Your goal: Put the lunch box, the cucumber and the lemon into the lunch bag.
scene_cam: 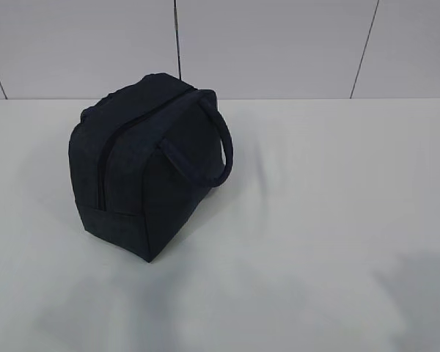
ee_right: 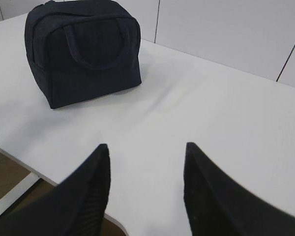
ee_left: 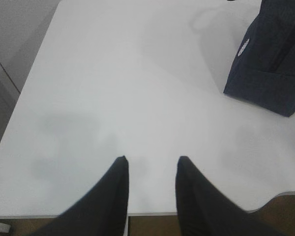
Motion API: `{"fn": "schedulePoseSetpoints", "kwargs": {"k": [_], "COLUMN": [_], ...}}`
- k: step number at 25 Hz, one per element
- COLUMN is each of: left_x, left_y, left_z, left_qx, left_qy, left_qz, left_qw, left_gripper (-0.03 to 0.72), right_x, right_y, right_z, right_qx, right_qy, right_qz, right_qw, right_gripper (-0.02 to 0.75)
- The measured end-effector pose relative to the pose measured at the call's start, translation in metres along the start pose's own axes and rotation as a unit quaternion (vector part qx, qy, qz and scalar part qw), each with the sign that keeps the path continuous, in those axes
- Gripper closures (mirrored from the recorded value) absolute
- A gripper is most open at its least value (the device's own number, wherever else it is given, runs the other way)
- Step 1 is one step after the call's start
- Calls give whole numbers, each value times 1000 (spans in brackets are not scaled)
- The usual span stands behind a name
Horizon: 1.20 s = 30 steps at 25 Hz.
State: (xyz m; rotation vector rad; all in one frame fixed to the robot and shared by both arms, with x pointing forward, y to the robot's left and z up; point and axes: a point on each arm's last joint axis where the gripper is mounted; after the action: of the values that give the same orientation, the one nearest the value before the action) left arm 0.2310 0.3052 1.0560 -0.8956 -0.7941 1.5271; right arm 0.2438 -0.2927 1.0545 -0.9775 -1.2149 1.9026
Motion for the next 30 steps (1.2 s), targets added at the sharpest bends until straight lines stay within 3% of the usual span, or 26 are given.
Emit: {"fn": "schedulePoseSetpoints", "kwargs": {"k": [14, 22, 26, 30], "left_x": [0, 0, 0, 0], "left_y": [0, 0, 0, 0], "left_z": [0, 0, 0, 0], "left_qx": [0, 0, 0, 0], "left_qy": [0, 0, 0, 0], "left_qz": [0, 0, 0, 0], "left_qw": [1000, 1000, 1000, 1000], "left_gripper": [453, 453, 453, 453], "right_x": [1, 10, 8, 1], "right_y": [1, 13, 13, 17], "right_z": [12, 15, 15, 14], "right_qx": [49, 114, 118, 132], "right_qy": [-15, -62, -51, -9], "right_qz": [1, -15, -11, -19], "right_qw": [999, 991, 992, 991], "right_gripper": [372, 373, 373, 373]}}
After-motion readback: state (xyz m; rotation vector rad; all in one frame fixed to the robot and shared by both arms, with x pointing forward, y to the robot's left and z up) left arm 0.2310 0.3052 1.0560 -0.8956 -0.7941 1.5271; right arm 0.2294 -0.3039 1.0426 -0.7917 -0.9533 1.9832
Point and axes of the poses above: a point on each arm's last joint axis where the gripper is mounted, z pointing back along that axis away from the gripper, x along the wrist's bending axis when the last joint is at zero, y = z × x, and after that the axes turned 7 degrees about z, right-handed
